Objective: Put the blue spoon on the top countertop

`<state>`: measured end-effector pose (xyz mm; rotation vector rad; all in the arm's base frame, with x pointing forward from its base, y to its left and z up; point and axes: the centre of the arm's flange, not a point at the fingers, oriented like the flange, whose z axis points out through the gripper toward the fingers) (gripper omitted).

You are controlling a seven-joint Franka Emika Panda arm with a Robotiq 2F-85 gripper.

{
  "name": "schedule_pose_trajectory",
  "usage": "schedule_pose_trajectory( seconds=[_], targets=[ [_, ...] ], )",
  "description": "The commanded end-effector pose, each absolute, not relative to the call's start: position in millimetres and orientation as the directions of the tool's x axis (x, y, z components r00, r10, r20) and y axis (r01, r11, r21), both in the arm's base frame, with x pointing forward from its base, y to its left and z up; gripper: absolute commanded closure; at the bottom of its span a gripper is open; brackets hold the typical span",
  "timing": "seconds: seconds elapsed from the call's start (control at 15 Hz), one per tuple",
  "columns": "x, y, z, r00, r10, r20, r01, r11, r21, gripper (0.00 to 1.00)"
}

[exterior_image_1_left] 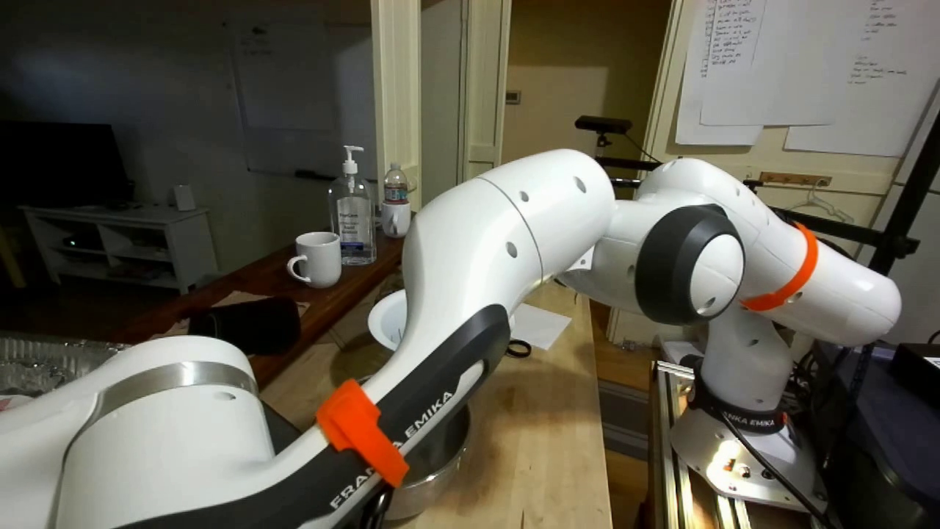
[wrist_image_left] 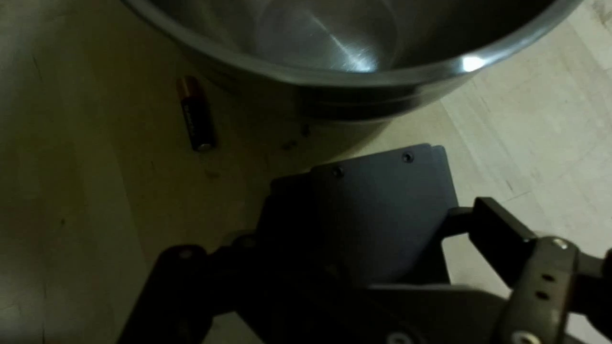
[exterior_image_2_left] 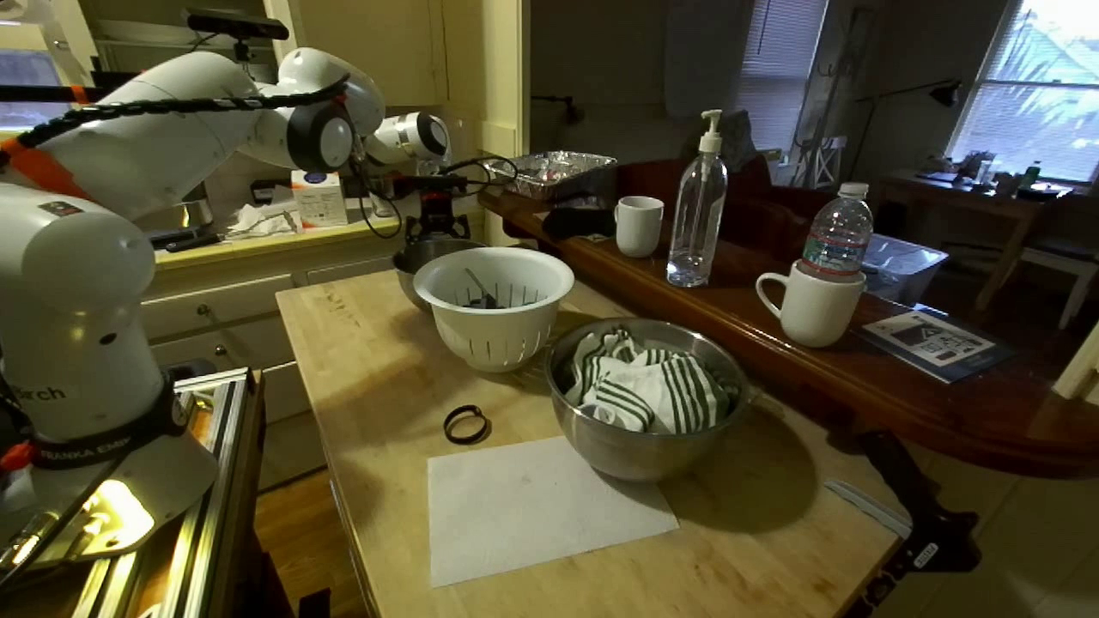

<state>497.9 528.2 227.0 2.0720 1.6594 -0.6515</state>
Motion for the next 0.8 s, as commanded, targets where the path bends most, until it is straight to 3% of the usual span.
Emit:
schedule_pose_trajectory(
  seconds=[0.0,0.73],
  targets=[
    [494,517,230,0.201,0.83,-0.52,0.973,-0.229,0.011,0.0],
    [467,510,262,0.109,0.902,-0.419,0.992,-0.126,-0.012,0.0]
  ],
)
